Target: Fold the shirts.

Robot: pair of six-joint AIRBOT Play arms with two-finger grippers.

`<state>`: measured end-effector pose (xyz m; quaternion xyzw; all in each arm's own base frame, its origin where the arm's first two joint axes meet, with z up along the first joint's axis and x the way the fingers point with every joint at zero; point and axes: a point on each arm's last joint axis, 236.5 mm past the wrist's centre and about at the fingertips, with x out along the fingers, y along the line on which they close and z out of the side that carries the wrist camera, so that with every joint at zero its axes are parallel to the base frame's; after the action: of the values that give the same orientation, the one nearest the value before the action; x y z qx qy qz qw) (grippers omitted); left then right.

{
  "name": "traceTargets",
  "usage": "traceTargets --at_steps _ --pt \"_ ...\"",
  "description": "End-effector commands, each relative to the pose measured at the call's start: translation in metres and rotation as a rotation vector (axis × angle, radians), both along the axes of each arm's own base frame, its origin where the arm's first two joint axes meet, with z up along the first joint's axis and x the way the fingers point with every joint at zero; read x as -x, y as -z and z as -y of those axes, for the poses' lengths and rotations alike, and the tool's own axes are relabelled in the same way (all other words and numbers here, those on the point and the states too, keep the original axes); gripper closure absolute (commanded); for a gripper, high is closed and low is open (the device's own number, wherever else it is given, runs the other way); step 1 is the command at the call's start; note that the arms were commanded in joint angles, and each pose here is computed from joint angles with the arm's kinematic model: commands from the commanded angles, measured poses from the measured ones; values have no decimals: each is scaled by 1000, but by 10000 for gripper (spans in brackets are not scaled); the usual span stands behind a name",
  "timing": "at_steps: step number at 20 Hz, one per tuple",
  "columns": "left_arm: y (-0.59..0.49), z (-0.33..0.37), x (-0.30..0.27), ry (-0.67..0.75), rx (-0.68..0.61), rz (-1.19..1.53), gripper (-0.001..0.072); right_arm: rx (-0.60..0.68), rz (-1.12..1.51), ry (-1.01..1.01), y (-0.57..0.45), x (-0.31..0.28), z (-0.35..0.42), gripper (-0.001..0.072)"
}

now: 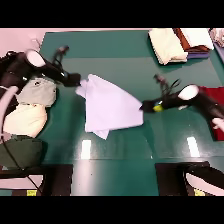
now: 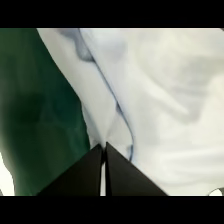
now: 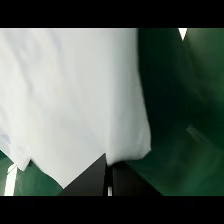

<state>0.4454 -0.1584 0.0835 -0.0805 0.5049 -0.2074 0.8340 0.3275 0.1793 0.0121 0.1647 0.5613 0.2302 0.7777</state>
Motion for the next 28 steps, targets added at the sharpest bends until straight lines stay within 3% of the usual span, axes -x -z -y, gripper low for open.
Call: traceTargets --at_steps 1,5,9,12,15,18,22,25,28 --pt "-125 -50 -10 -68 -153 325 685 167 253 80 -109 -21 81 694" --pt "-310 -71 57 -132 -126 746 684 229 638 267 -281 4 146 694" --pt "-416 -86 158 -167 -68 1027 684 297 949 388 -401 65 164 694" --pt "-469 -96 226 -190 -28 1200 685 353 1086 460 -452 98 172 694" --pt "-486 -96 256 -183 6 1264 685 409 1061 500 -463 102 185 694" --pt "-446 -81 223 -130 0 1111 685 385 886 470 -433 70 198 695" --pt "-291 -38 139 22 -13 614 685 275 483 332 -319 -4 197 695" --pt "-129 -15 113 133 -23 160 684 373 78 221 -181 -33 199 694" --pt "-1 -14 101 143 -49 -85 684 450 -181 100 -73 -47 186 695"
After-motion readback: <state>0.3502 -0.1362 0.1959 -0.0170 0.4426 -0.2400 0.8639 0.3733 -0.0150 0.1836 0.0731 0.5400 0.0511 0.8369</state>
